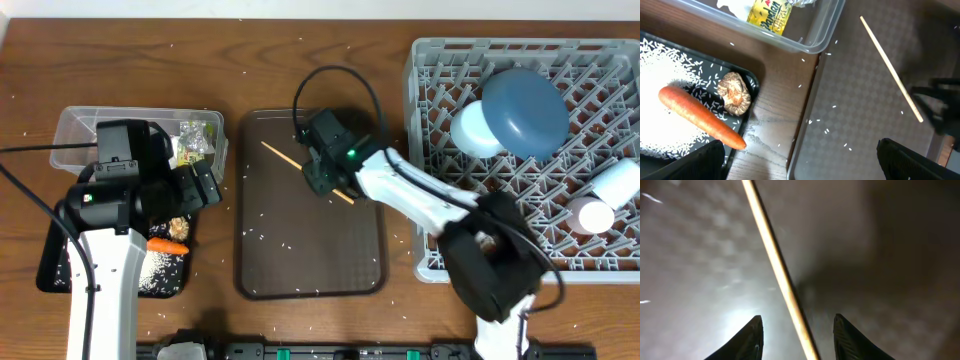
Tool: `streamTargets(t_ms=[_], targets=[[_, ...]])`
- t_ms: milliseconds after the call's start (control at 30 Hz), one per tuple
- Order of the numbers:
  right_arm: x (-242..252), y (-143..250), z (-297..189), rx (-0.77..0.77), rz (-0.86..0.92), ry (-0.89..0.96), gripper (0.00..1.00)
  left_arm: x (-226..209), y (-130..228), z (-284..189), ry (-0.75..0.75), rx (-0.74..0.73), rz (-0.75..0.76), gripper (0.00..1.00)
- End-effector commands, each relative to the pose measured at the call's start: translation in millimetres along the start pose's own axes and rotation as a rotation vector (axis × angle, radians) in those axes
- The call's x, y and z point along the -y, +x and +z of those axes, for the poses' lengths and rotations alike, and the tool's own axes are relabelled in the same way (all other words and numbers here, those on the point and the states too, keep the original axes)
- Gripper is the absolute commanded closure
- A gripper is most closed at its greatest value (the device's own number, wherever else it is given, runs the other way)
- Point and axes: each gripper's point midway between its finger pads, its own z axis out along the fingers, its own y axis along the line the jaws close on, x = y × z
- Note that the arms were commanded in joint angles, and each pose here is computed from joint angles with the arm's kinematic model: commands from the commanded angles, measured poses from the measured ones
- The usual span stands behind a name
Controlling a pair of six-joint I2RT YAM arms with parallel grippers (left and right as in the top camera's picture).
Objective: Sort waste into correct bins and load items into the dishwasher rack
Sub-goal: 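Grasp the second chopstick on the brown tray with the right gripper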
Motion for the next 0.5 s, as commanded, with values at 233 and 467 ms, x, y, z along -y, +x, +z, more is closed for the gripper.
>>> streamTargets(t_ms=[233,467], targets=[[-6.9,14.7,14.1,-0.051,-0.049,-0.023,0.66,-1.0,-3.2,-4.6,-0.006,0.017,0.0,0.02],[-5.2,33.0,33.4,-0.111,-0.049,-0.016,0.75,-1.0,-3.2,-4.6,-0.006,0.017,0.0,0.02]])
